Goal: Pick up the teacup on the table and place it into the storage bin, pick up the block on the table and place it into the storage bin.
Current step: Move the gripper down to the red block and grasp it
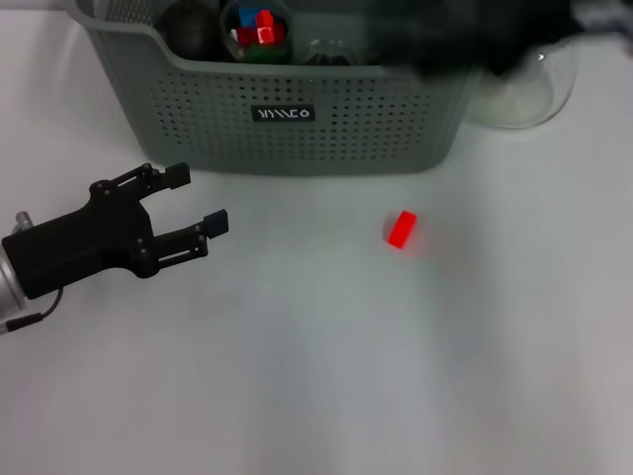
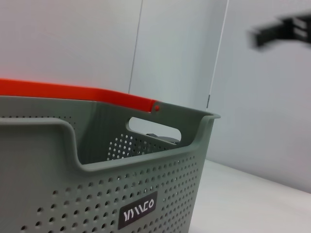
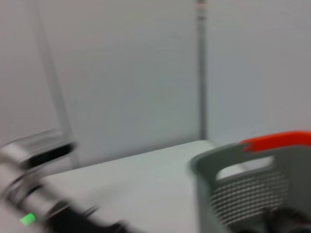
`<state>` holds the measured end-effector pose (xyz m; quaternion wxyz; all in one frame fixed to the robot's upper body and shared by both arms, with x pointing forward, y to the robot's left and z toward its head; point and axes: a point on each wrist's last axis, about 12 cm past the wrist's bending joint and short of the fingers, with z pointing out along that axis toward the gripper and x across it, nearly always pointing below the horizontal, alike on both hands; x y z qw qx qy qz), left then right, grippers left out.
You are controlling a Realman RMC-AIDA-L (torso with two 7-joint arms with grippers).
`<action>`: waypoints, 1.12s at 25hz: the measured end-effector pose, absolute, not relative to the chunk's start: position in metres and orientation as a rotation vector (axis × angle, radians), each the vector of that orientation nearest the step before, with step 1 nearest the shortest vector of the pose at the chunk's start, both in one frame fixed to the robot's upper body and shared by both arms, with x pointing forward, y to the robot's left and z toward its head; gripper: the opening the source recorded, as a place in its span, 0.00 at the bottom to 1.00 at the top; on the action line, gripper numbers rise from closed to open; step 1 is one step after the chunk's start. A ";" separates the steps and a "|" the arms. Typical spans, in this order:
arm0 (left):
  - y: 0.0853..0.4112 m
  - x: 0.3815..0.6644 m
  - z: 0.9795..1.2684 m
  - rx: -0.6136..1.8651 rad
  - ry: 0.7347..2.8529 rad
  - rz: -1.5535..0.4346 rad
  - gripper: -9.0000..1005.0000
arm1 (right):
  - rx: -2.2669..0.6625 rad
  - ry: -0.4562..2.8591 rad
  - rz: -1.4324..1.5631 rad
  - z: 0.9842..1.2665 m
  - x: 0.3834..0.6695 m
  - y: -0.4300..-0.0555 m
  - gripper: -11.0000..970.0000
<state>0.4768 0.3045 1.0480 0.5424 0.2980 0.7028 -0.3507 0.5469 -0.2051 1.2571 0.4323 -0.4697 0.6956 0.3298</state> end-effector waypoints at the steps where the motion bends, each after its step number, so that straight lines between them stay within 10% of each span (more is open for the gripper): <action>1: 0.305 0.477 1.048 0.709 1.668 -0.833 0.82 | -1.185 1.746 0.844 1.252 0.540 -0.215 0.77; 8: 0.303 0.479 1.049 0.713 1.665 -0.834 0.82 | -1.179 2.152 0.740 1.205 0.540 -0.235 0.74; 28: 0.304 0.474 1.047 0.687 1.666 -0.843 0.82 | -1.366 2.427 0.404 1.129 0.604 -0.127 0.67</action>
